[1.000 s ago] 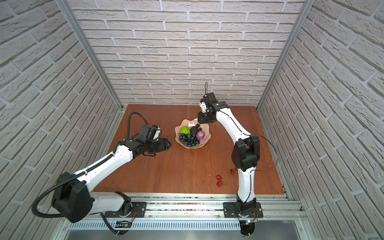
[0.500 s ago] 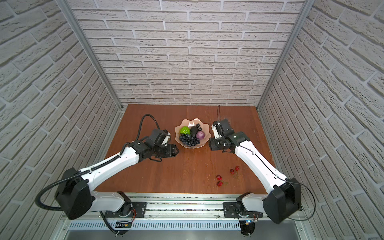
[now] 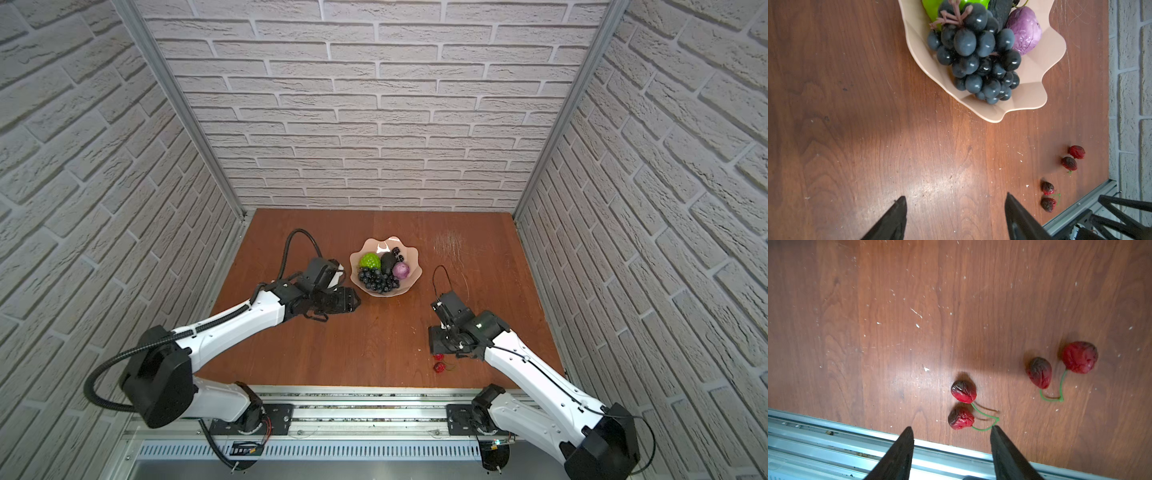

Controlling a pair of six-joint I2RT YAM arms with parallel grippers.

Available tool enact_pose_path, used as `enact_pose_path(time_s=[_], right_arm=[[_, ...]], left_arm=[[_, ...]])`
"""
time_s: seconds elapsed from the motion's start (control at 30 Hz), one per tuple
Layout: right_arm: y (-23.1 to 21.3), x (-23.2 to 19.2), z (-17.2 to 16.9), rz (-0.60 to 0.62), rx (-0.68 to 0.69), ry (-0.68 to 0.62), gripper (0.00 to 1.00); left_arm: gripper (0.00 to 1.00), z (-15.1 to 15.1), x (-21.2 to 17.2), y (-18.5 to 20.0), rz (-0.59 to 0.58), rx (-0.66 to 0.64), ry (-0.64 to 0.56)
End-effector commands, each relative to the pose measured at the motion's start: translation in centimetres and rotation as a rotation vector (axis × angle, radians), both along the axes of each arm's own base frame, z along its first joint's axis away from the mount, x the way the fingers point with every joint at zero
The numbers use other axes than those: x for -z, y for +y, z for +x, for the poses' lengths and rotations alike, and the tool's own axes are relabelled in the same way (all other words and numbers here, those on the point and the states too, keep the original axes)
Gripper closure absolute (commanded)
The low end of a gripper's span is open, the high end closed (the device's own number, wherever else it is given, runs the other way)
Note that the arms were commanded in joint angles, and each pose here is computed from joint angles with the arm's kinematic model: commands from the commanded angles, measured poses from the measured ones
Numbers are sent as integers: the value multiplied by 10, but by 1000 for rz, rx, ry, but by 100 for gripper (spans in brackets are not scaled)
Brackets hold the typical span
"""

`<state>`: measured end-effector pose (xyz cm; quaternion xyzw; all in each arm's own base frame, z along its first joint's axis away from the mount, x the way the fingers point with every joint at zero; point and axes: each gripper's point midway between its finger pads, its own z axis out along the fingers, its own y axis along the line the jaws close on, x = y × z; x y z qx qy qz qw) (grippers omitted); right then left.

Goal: Place and organize the fake fruits in the fruit bowl
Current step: 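Move the right gripper back to the red cherry pairs near the table edge, then grasp the stem of a red cherry pair with the right gripper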

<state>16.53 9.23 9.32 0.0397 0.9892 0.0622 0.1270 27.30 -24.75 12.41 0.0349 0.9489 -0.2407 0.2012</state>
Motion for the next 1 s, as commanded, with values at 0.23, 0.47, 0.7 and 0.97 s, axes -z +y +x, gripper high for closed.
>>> enact_pose_path(time_s=[0.23,0.47,0.7,0.97], right_arm=[[-4,25,-20,151,221,115,30],[-19,38,-39,219,401,176,29],[-16,57,-43,333,537,221,29],[-20,63,-43,392,601,222,32]], left_arm=[[26,21,-22,-17,-15,13,-119],[26,20,-29,-19,-67,21,-165],[26,18,-36,-19,-85,40,-184],[26,18,-41,-16,-92,26,-191]])
